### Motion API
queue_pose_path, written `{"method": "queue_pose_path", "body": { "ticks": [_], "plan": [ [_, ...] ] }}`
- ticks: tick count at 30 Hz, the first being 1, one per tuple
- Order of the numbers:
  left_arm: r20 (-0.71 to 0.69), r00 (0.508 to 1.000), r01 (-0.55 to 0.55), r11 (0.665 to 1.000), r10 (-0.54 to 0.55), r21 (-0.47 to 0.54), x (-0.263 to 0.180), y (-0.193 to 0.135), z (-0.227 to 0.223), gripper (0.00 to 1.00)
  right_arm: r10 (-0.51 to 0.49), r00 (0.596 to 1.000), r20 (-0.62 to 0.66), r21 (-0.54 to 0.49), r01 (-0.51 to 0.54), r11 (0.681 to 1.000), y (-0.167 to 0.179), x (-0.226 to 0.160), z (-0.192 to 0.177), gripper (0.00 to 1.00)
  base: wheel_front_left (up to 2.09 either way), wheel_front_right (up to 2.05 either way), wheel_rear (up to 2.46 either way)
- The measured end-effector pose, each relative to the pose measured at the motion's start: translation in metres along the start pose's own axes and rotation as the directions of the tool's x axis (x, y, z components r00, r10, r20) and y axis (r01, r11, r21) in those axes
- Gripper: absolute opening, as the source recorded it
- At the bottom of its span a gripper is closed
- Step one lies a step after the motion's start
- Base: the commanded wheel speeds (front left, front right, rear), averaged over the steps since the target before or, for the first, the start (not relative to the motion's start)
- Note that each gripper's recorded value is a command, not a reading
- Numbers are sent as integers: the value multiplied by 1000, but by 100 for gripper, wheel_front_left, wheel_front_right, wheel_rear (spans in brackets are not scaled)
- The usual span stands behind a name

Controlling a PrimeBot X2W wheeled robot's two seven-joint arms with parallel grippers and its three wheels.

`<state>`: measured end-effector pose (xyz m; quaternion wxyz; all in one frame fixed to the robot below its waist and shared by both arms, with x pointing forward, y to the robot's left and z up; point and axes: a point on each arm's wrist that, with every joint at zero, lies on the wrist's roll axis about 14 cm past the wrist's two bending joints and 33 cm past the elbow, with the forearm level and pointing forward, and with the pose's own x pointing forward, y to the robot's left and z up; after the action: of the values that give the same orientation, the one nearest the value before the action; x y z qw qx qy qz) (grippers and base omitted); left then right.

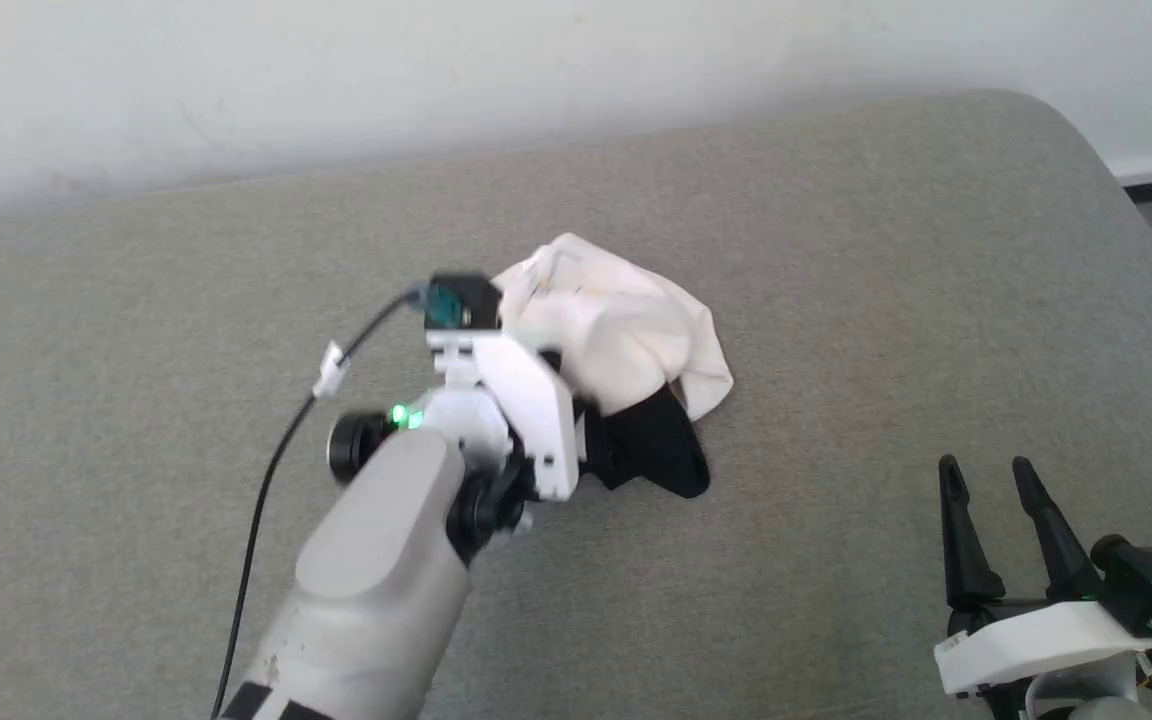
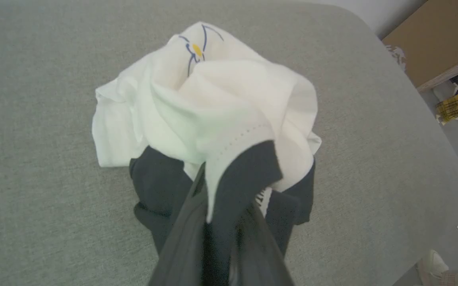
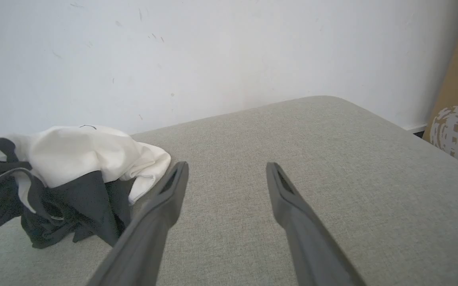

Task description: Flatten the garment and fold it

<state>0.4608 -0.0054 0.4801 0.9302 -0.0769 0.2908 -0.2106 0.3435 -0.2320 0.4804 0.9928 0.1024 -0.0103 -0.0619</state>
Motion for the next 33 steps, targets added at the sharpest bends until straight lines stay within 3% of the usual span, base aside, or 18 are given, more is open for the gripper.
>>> {"method": "queue_pose_path", "body": {
  "ticks": [7, 8, 10, 11, 16, 21, 25, 33],
  "plan": [
    [-187, 982, -48, 997, 38, -52, 13, 8, -64, 0, -42, 999, -9, 2, 42, 999, -13, -6, -2, 100, 0, 0, 0],
    [-181, 983, -48, 997, 37, -52, 15, 7, -64, 5, -47, 999, -10, 0, 47, 999, -15, -6, -3, 100, 0, 0, 0],
    [-156, 987, -39, 997, 28, -63, 16, 5, -60, 64, -53, 999, -13, 0, 53, 999, -17, -6, -3, 100, 0, 0, 0],
    [-136, 990, -32, 998, 24, -62, 16, 4, -54, 100, -56, 998, -12, -1, 56, 998, -18, -6, -3, 100, 0, 0, 0],
    [17, 999, 41, 998, -40, -50, 9, -14, -3, 100, -46, 999, -2, 0, 46, 999, -15, -3, 0, 100, 0, 0, 0],
    [217, 973, 81, 997, -78, -8, -14, -21, 48, 100, -13, 1000, 1, 0, 13, 1000, -5, 0, 0, 100, 0, 0, 0],
    [426, 904, 21, 998, -43, 57, -45, -1, 82, 100, 13, 1000, 11, 2, -13, 1000, 3, 3, 3, 100, 0, 0, 0],
    [650, 759, -50, 999, 30, 12, -106, 46, 49, 100, 48, 998, 42, 10, -48, 999, 14, 10, 12, 100, 0, 0, 0]
  ]
}}
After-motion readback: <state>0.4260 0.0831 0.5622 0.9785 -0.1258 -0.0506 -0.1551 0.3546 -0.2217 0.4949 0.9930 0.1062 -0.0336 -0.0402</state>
